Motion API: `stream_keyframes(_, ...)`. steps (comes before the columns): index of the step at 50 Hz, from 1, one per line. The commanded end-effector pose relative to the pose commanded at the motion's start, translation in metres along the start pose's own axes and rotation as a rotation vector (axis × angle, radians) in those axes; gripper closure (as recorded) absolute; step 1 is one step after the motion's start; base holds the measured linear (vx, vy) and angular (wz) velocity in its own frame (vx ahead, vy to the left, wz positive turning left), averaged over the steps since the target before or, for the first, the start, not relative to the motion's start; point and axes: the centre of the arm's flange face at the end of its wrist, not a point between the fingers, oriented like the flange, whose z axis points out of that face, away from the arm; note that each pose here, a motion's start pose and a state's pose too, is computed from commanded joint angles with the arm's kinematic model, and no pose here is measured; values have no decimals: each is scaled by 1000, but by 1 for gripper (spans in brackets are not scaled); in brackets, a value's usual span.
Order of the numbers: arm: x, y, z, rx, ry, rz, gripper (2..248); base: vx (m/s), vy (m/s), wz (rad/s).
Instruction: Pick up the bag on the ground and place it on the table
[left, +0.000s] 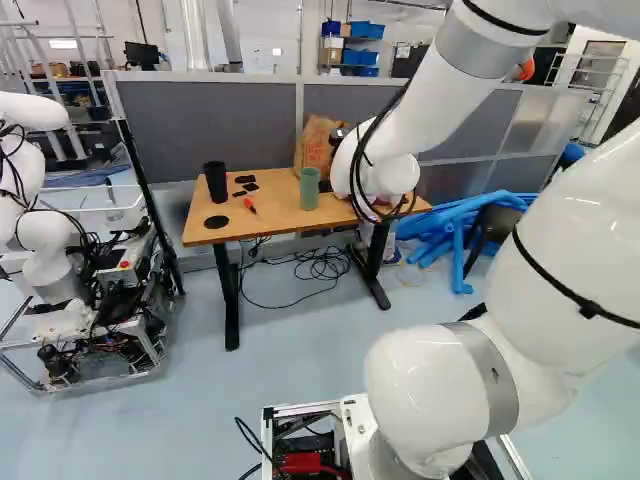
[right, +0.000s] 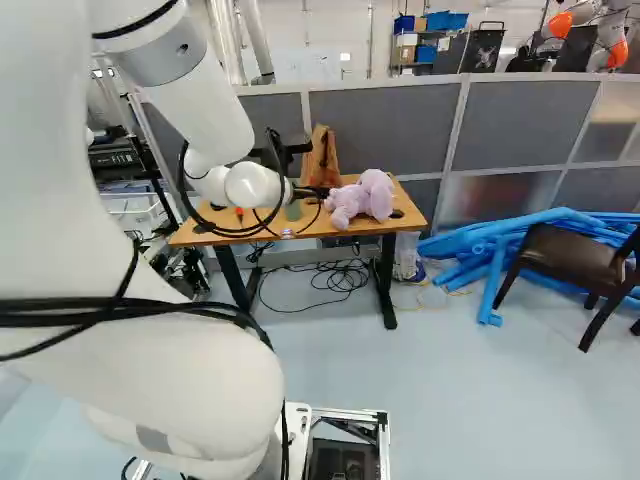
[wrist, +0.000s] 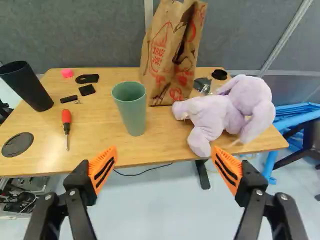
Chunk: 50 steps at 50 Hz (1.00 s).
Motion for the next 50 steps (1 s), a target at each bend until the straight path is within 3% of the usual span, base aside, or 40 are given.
stream_keyframes(25,-61,-2,-35,-3,76,26,3,0,0,0)
stream_keyframes(50,-100,-4,-59,-3,124,43,3,0,0,0)
